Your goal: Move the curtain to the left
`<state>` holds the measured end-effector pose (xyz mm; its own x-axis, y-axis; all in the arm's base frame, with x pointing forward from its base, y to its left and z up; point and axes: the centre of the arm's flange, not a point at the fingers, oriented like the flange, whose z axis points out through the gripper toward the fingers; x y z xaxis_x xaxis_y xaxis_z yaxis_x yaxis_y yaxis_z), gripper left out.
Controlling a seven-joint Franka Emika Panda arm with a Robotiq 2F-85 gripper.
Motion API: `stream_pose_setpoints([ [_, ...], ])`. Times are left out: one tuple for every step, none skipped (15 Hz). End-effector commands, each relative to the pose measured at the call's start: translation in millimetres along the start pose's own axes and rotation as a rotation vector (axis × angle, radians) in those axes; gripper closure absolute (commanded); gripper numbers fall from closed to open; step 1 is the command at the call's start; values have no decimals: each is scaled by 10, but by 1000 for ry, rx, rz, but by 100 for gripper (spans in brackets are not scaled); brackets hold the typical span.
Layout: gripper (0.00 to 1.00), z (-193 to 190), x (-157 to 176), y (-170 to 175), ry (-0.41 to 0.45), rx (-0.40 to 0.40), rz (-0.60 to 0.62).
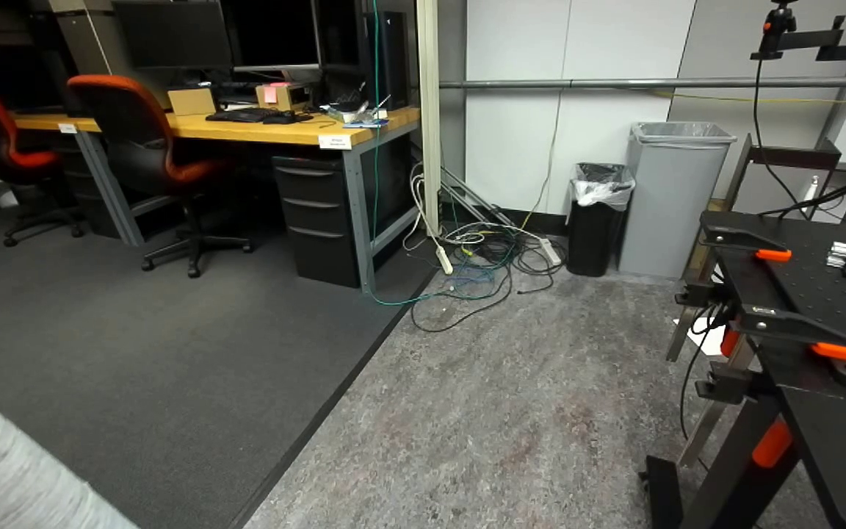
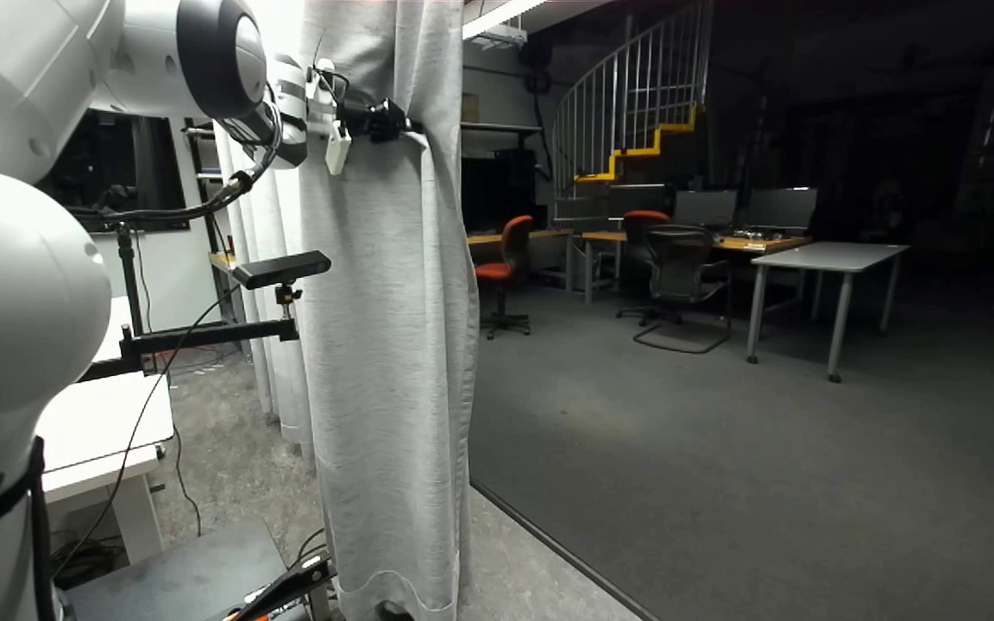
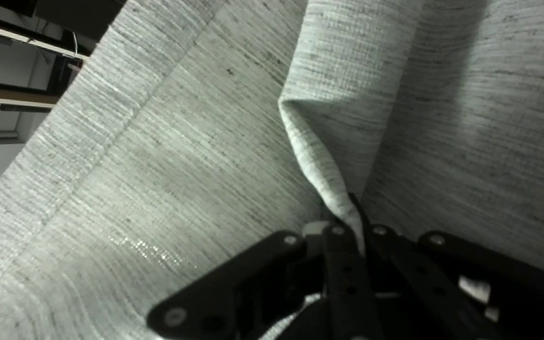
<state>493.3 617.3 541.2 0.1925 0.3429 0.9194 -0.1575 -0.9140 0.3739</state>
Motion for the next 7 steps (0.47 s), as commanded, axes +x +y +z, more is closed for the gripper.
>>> stream_pose_setpoints([
  [100, 37, 43, -212, 16, 31, -44],
  [100, 44, 43, -215, 12, 26, -51],
  [100, 54, 42, -219, 13, 21, -58],
  [100, 57, 36, -222, 12, 18, -63],
  [100, 65, 29, -226, 19, 16, -69],
  [100, 68, 29, -228, 19, 15, -72],
  [100, 69, 29, -229, 17, 18, -71],
])
